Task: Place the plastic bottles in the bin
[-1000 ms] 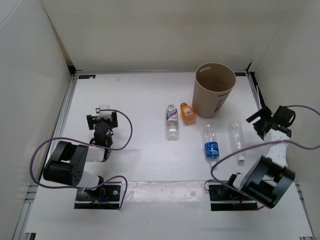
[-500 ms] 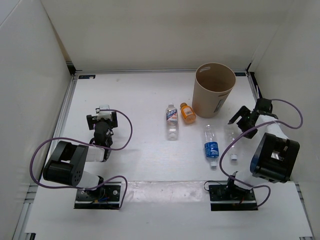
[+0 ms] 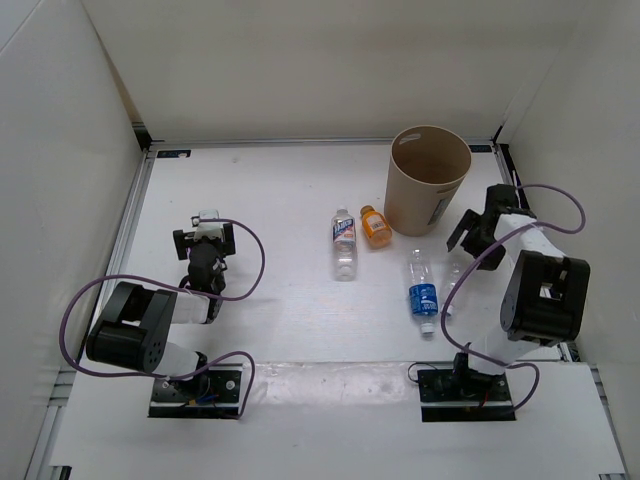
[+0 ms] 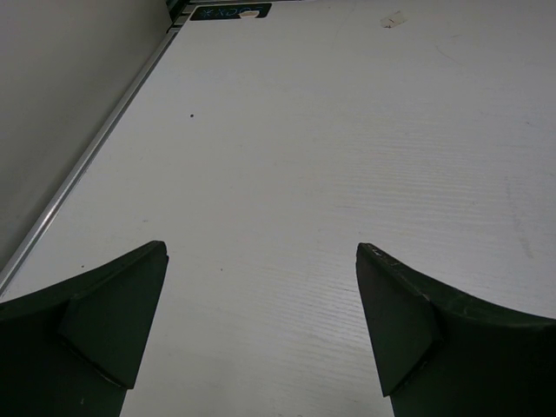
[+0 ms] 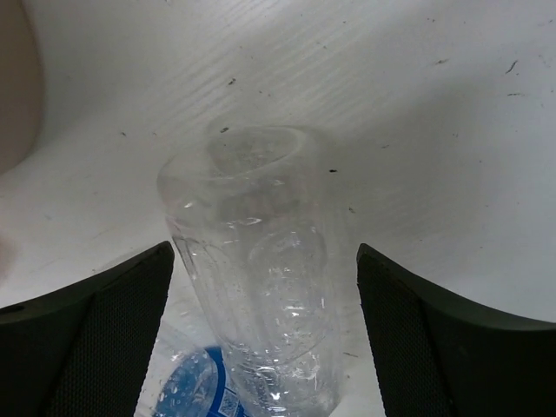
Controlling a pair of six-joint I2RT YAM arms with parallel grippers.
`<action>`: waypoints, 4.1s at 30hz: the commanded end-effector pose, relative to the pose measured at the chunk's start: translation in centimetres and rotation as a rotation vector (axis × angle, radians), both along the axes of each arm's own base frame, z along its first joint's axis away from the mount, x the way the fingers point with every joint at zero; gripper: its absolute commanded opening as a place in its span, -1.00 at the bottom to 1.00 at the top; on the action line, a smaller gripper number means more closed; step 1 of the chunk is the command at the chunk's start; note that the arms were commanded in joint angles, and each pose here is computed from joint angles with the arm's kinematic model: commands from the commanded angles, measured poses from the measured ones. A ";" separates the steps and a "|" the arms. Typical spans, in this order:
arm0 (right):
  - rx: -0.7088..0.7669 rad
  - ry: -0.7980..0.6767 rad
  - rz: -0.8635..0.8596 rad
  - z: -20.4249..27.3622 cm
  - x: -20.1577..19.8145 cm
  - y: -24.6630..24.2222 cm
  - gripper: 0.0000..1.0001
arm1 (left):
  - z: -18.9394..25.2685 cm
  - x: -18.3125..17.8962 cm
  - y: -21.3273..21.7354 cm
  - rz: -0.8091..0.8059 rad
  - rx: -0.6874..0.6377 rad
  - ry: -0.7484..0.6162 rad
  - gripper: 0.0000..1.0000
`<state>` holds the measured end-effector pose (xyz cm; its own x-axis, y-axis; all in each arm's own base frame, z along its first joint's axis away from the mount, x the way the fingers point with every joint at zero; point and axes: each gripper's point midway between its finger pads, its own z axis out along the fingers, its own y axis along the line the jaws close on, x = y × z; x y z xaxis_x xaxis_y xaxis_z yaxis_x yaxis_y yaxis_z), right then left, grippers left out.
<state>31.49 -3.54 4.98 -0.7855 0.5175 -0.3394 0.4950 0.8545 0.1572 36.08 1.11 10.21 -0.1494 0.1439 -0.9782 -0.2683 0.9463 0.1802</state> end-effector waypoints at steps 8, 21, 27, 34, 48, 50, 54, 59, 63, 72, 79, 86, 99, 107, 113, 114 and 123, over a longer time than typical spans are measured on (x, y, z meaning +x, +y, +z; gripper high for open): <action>-0.191 0.146 0.051 0.1 0.0 -0.3 0.38 | 0.8 0.2 -0.1 0.007 -0.007 -0.027 1.00; -0.158 0.124 -0.021 0.6 -1.2 -1.7 -1.00 | 0.8 0.1 -0.1 0.009 -0.007 -0.027 1.00; -0.166 -0.064 -0.103 6.1 -1.7 -3.2 -1.00 | 0.8 0.2 -0.2 0.005 -0.006 -0.028 1.00; -0.189 -0.372 -0.125 18.0 -1.4 -3.9 -1.00 | 0.9 0.1 0.0 0.010 -0.005 -0.031 1.00; -0.348 -0.944 -0.019 36.9 -1.6 1.0 -1.00 | 0.8 0.1 -0.1 0.007 -0.004 -0.029 1.00; -0.348 -0.993 0.005 38.7 -0.6 1.5 -1.00 | 0.8 0.1 -0.1 0.007 -0.006 -0.030 1.00; -0.311 -1.080 0.067 41.3 1.7 3.2 -1.00 | 0.9 0.2 0.0 0.010 -0.003 -0.030 1.00; -0.358 -1.089 0.142 42.7 6.8 5.6 -0.93 | 0.8 0.2 0.0 0.005 -0.007 -0.031 1.00; -0.469 -1.137 0.139 44.8 9.0 7.5 -0.86 | 0.7 0.2 0.0 0.002 -0.006 -0.025 1.00; -0.538 -1.066 0.187 42.1 15.1 8.7 -0.76 | 0.7 0.3 0.2 0.002 -0.018 -0.021 1.00; -0.544 -1.019 0.216 38.9 16.9 9.6 -0.48 | 0.9 0.5 0.3 0.001 -0.022 -0.023 1.00; -0.480 -0.946 0.241 34.9 16.3 10.0 -0.27 | 0.8 0.4 0.3 0.001 -0.021 -0.018 1.00; -0.487 -0.916 0.241 33.3 14.5 10.4 0.81 | 0.8 0.4 0.3 0.001 -0.021 -0.018 1.00; -0.685 -0.960 0.147 38.3 13.2 10.0 0.81 | 0.8 0.4 0.3 0.001 -0.021 -0.020 1.00; -0.726 -1.038 -0.052 42.6 9.1 8.1 0.81 | 0.7 0.4 0.3 0.003 -0.022 -0.019 1.00; -0.645 -1.083 -0.116 43.5 7.4 7.3 0.81 | 0.7 0.3 0.4 0.004 -0.020 -0.016 1.00; -0.344 -0.947 -0.116 31.1 0.1 5.2 0.81 | 0.7 0.3 0.2 0.002 -0.020 -0.017 1.00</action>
<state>32.00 0.66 43.27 0.0595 0.2292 -0.9716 0.3737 0.8974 0.2346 35.93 1.49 9.60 -0.1741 0.1400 -0.9747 -0.2703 0.9450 0.1840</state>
